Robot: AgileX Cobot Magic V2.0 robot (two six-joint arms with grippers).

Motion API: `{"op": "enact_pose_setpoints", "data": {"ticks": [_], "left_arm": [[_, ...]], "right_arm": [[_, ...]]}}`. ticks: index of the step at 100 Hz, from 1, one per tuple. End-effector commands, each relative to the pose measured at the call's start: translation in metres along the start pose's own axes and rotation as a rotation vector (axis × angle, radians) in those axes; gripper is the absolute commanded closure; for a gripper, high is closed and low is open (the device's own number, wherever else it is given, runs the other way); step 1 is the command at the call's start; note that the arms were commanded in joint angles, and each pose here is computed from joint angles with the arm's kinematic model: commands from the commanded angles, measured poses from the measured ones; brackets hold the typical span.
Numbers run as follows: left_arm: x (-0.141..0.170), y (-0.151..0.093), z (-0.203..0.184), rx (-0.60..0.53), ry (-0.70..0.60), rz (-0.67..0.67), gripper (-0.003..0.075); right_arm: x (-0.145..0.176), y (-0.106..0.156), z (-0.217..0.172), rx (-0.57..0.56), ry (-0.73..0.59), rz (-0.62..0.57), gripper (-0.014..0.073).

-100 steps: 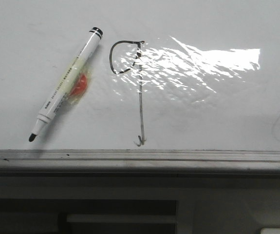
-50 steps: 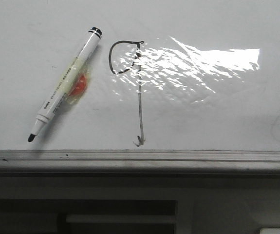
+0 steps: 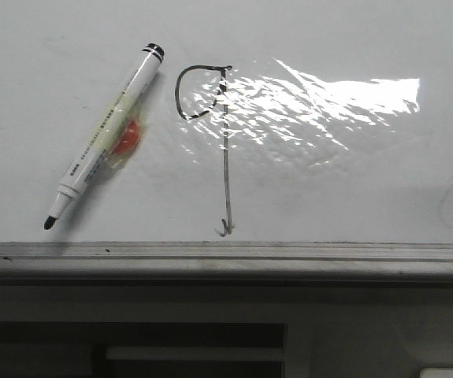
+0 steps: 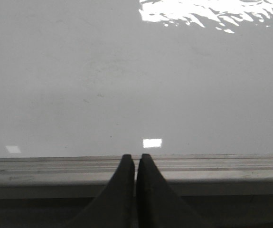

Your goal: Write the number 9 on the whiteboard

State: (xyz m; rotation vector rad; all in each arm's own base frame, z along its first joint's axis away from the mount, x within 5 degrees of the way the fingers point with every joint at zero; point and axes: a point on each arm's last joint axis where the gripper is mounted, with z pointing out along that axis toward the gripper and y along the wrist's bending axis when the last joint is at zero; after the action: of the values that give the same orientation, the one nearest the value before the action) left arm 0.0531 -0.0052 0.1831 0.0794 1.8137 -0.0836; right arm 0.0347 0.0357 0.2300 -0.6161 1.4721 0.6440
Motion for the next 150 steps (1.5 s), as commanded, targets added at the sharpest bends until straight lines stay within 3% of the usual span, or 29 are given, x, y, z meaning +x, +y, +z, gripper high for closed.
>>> {"op": "enact_pose_setpoints", "data": {"ticks": [1,47,65,86,98,118,138,150], "left_arm": [[0.001,0.000,0.000,0.000,-0.051,0.004,0.0741],[0.001,0.000,0.000,0.000,-0.051,0.004,0.0741],[0.001,0.000,0.000,0.000,-0.051,0.004,0.0741],[0.001,0.000,0.000,0.000,-0.051,0.004,0.0741],[0.001,0.000,0.000,0.000,-0.051,0.004,0.0741],[0.001,0.000,0.000,0.000,-0.052,0.004,0.0741],[0.001,0.000,0.000,0.000,-0.052,0.004,0.0741],[0.001,0.000,0.000,0.000,-0.054,0.004,0.0741]], "right_arm": [[-0.017,0.001,-0.002,-0.006,-0.107,-0.012,0.0657],[-0.016,-0.001,-0.002,0.022,-0.107,-0.022,0.0657],[-0.020,-0.008,-0.003,0.188,-0.160,-0.174,0.0657],[-0.006,-0.016,-0.005,0.408,-0.447,-0.213,0.0657],[0.000,-0.026,-0.006,0.558,-0.368,-0.162,0.0657],[0.028,-0.041,-0.010,0.802,-0.055,-0.070,0.0657],[0.054,-0.044,-0.018,0.912,0.205,0.058,0.0657],[0.057,-0.044,-0.019,0.926,0.234,0.081,0.0657]]}}
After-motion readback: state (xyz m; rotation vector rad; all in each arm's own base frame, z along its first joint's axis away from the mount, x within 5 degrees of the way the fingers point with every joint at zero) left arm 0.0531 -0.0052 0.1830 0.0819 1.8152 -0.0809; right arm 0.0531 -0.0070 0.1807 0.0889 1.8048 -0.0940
